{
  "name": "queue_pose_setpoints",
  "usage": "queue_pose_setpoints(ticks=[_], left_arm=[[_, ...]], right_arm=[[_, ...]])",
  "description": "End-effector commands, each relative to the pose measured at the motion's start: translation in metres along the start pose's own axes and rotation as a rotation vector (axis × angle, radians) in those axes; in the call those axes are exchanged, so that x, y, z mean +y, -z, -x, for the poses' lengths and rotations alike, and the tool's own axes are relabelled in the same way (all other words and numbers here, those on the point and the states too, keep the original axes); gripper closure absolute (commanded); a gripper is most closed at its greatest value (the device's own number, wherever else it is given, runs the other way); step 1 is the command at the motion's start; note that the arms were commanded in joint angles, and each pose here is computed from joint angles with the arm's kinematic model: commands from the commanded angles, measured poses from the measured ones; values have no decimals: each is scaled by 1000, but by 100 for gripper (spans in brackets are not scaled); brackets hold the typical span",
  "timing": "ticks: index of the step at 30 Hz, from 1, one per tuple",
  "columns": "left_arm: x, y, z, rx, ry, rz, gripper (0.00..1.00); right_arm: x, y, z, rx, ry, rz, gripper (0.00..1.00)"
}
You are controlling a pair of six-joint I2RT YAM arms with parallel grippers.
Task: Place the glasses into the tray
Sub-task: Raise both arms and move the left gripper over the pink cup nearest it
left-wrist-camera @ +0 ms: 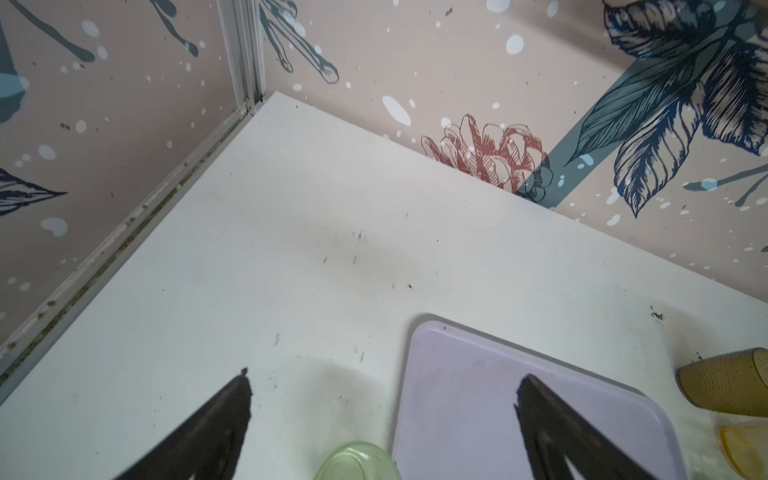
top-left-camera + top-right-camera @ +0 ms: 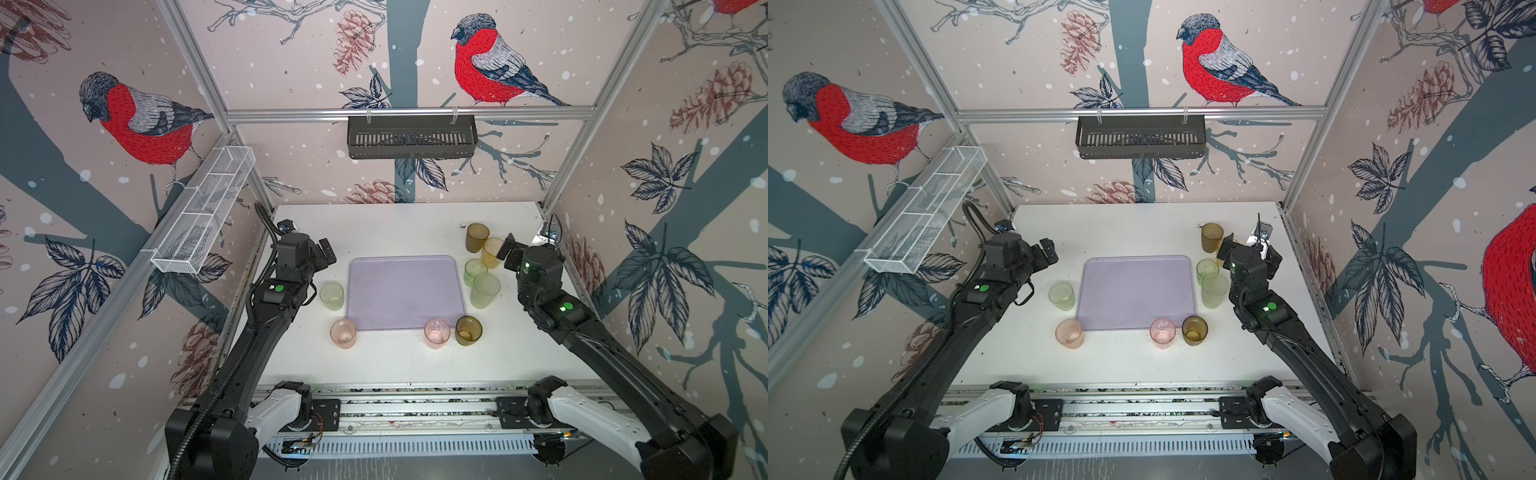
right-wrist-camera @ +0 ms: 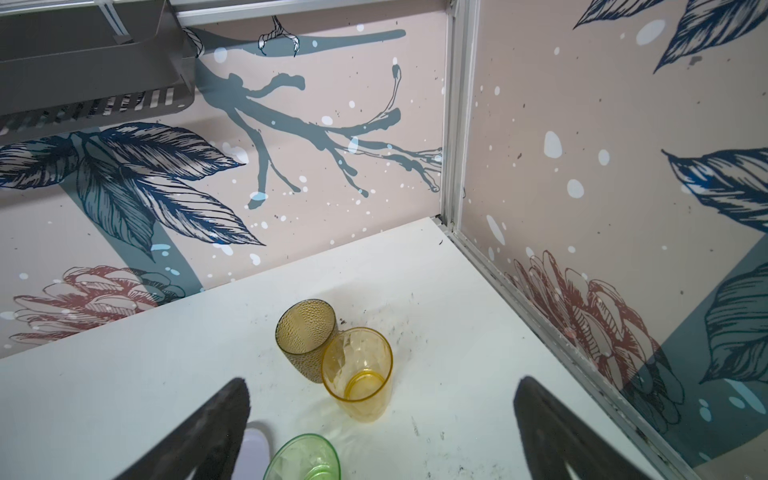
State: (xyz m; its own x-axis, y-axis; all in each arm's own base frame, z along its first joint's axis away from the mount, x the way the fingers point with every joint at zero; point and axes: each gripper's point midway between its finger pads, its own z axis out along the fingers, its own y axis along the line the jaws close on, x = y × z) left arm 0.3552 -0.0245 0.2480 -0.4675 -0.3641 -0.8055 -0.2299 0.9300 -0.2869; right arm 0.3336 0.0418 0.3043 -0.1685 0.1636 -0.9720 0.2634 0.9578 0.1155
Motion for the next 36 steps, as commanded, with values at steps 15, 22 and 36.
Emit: queue_pose_setpoints(ticks=[15, 22, 36], left_arm=[[-36, 64, -70, 477, 45, -60, 2], [-42, 83, -100, 573, 25, -36, 2], [-66, 82, -157, 708, -81, 3, 17]], right_arm=[[85, 16, -29, 362, 204, 401, 0], [122, 41, -44, 442, 317, 557, 0], [168, 91, -65, 484, 346, 821, 0]])
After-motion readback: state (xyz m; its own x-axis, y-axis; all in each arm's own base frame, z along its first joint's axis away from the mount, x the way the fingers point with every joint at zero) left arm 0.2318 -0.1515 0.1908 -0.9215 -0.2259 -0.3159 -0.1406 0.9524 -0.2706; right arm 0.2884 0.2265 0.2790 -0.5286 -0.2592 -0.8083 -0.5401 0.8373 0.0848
